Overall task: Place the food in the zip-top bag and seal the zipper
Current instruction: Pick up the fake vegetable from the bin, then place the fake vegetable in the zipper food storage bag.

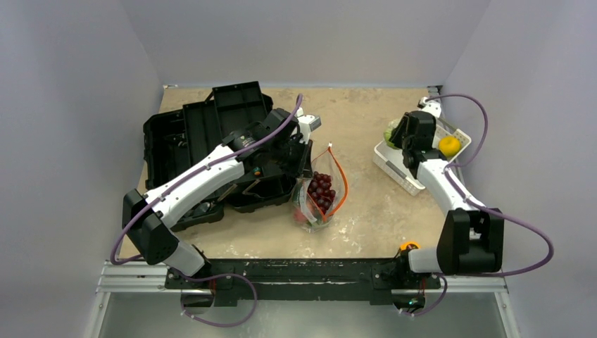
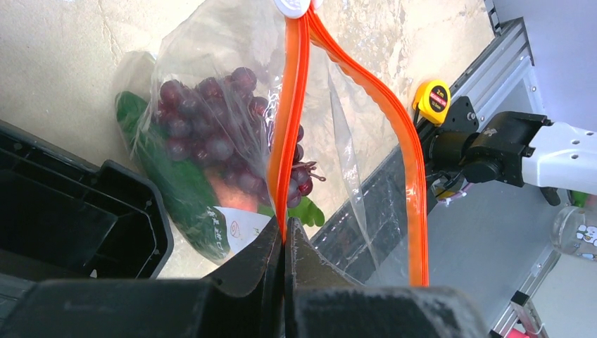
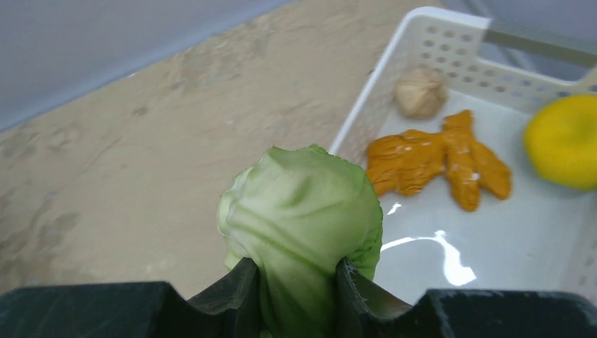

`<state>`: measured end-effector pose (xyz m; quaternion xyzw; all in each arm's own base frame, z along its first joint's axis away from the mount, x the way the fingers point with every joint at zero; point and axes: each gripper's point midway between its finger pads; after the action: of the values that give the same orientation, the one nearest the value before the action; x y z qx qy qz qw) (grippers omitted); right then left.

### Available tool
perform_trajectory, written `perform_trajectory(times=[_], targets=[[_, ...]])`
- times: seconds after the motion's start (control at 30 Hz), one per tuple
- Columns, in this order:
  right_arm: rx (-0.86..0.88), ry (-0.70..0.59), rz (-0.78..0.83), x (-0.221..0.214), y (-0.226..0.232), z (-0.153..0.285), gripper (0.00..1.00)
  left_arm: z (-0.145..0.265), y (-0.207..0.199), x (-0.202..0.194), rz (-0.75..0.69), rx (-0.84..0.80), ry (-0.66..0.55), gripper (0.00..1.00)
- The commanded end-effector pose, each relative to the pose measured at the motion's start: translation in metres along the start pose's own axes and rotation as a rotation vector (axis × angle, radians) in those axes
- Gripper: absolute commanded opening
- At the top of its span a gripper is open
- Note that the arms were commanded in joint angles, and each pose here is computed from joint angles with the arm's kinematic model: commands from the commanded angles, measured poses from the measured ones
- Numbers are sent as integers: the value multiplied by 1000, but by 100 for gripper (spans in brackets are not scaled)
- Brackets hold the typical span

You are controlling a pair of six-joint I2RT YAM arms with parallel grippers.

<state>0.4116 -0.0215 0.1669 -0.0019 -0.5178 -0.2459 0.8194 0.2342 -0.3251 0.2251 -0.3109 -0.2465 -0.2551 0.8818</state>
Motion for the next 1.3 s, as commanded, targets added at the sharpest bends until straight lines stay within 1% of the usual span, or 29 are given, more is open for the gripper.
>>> perform_trajectory(times=[0.0,0.1,0.2,0.27,0.37,0.4,0.47,0.53,0.57,0.63,0.8,0.9,1.07,1.2,1.27], targets=[[310,17,-6,1,55,15,0,10,-12,17,-38,-28,-50,0],[399,6,-12,7,66,37,0,9,-9,17,-37,-19,-48,0],[438,0,10,14,71,57,0,7,-9,16,-36,-19,-44,0],[465,20,19,13,74,72,0,8,-10,16,-36,-22,-43,0],[559,51,43,12,92,100,0,8,-10,16,-38,-22,-43,0],[600,63,71,8,102,111,0,7,-10,16,-36,-23,-41,0],[661,67,190,3,126,134,0,6,-11,15,-31,-34,-36,0],[741,110,289,-16,149,158,0,4,-12,14,-26,-41,-30,0],[796,121,308,-22,160,172,0,4,-13,14,-24,-43,-26,0],[871,116,287,-19,168,193,0,4,-12,14,-24,-43,-28,0],[954,39,266,10,170,234,0,4,-10,14,-27,-32,-33,0],[955,17,287,23,165,248,0,4,-11,14,-26,-32,-32,0],[1007,41,330,24,158,273,0,3,-10,13,-27,-29,-28,0],[1155,31,340,24,161,307,0,2,-7,13,-27,-18,-27,0],[1202,43,357,17,161,313,0,1,-6,13,-27,-14,-25,0]])
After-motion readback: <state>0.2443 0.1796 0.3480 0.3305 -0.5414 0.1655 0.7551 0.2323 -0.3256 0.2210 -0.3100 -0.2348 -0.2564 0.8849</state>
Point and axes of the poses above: each gripper's point midway between its finger pads, its own z axis back along the fingers, its own y axis along the line the jaws close on, x = y × z, and after that the axes turned 4 degrees about -z, right-handed
